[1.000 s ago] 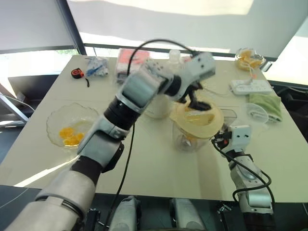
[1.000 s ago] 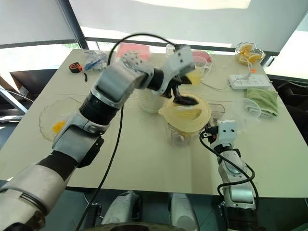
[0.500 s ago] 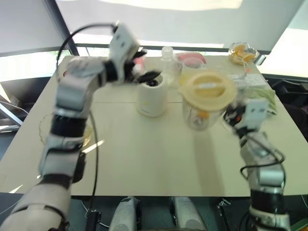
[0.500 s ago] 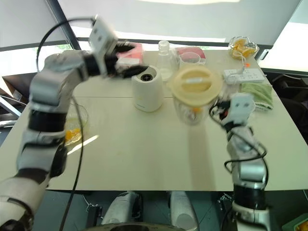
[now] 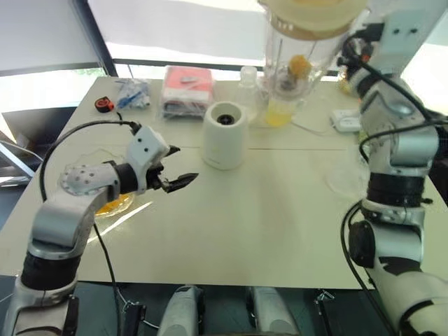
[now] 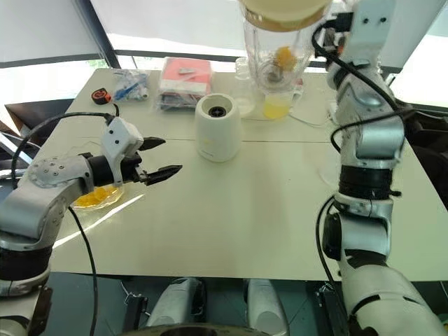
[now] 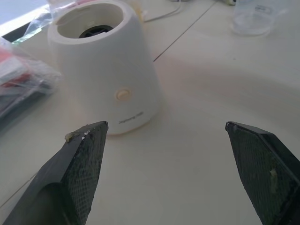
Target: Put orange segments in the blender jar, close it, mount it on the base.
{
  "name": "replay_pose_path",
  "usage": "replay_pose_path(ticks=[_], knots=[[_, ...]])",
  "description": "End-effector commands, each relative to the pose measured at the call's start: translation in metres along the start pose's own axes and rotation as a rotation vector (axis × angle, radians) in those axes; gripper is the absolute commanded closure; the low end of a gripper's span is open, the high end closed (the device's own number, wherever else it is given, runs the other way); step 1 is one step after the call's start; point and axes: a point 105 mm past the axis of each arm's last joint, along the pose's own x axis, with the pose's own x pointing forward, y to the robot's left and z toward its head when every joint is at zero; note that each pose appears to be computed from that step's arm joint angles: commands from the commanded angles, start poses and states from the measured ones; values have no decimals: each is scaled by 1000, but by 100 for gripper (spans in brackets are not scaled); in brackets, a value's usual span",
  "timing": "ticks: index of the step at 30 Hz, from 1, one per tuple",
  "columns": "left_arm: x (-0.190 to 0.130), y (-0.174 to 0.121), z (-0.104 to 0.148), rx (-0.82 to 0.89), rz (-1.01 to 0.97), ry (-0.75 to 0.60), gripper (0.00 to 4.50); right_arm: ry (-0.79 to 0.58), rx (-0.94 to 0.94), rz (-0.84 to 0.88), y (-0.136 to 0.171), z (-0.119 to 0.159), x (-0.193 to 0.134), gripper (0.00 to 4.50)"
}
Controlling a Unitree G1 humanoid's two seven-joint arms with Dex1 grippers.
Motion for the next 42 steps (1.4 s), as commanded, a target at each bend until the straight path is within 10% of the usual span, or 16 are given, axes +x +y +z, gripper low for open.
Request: replay_pose_path(ticks=[1,15,42], knots=[[-12,12,3,41,115,0,31,-72,63,71,20,25,11,356],[-24,17,-12,-10,264,31,31,1,175,274,113,8,35,356],[-15,19,-10,-3,251,13,31,131,41,292,109,-47,34,356]])
